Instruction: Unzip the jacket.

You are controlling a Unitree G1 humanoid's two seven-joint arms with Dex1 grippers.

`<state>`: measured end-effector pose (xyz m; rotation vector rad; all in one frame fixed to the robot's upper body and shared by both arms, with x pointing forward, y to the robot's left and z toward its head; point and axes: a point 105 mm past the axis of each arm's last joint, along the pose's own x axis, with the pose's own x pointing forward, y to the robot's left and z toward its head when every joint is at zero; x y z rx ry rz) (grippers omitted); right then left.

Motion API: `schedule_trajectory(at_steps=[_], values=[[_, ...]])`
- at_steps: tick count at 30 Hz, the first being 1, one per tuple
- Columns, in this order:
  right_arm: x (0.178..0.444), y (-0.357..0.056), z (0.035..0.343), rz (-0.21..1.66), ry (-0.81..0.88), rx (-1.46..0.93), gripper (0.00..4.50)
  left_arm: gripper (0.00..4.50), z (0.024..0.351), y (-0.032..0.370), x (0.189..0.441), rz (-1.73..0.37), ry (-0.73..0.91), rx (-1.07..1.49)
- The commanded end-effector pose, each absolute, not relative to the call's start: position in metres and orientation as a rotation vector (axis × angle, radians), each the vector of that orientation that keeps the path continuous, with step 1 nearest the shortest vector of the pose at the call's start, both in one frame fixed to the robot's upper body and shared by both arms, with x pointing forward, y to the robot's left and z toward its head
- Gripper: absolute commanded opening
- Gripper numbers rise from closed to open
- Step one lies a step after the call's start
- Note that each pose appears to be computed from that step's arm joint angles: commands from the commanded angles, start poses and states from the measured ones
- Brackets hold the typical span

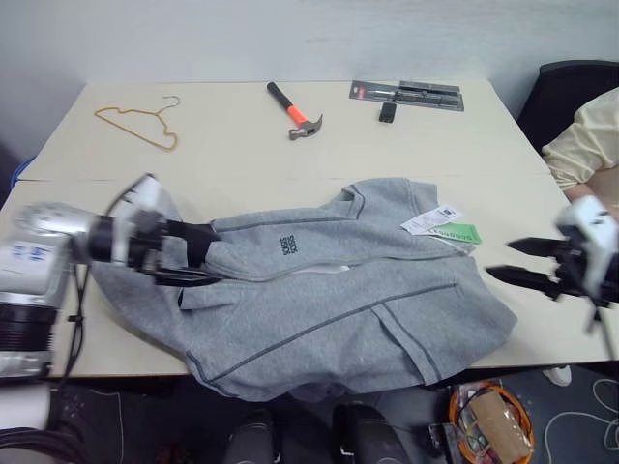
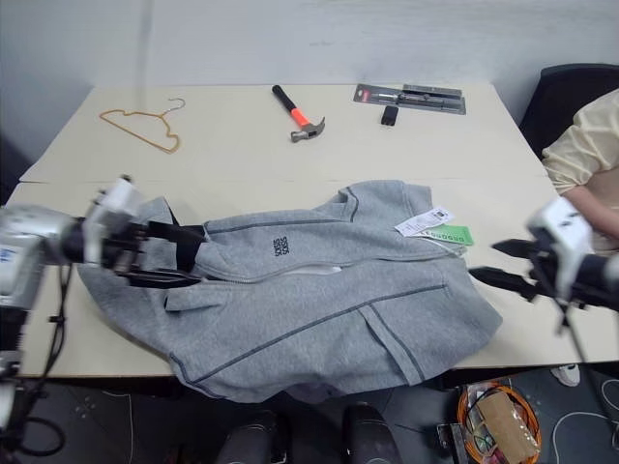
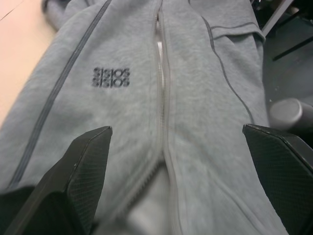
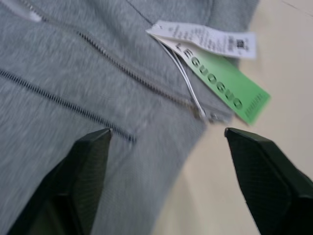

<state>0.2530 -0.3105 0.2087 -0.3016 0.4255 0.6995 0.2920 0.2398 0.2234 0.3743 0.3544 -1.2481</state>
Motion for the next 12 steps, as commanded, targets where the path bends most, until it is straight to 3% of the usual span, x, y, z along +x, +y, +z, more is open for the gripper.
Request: schedule_trajectory(at_steps=[1,7,12], values=[[0.23,-0.323,0.243,0.7,0.352,-0.327,4.48,4.5,0.242,0.269,0.287,-1.151,0.318,0.479],[0.209,-0.34,0.251,0.663,0.331,-0.243,4.48,4.5,0.238,0.297,0.277,-1.07,0.383,0.507],[0.218,-0.336,0.246,0.649,0.304,-0.257,4.48,4.5,0.192,0.302,0.276,-1.055,0.495,0.66]])
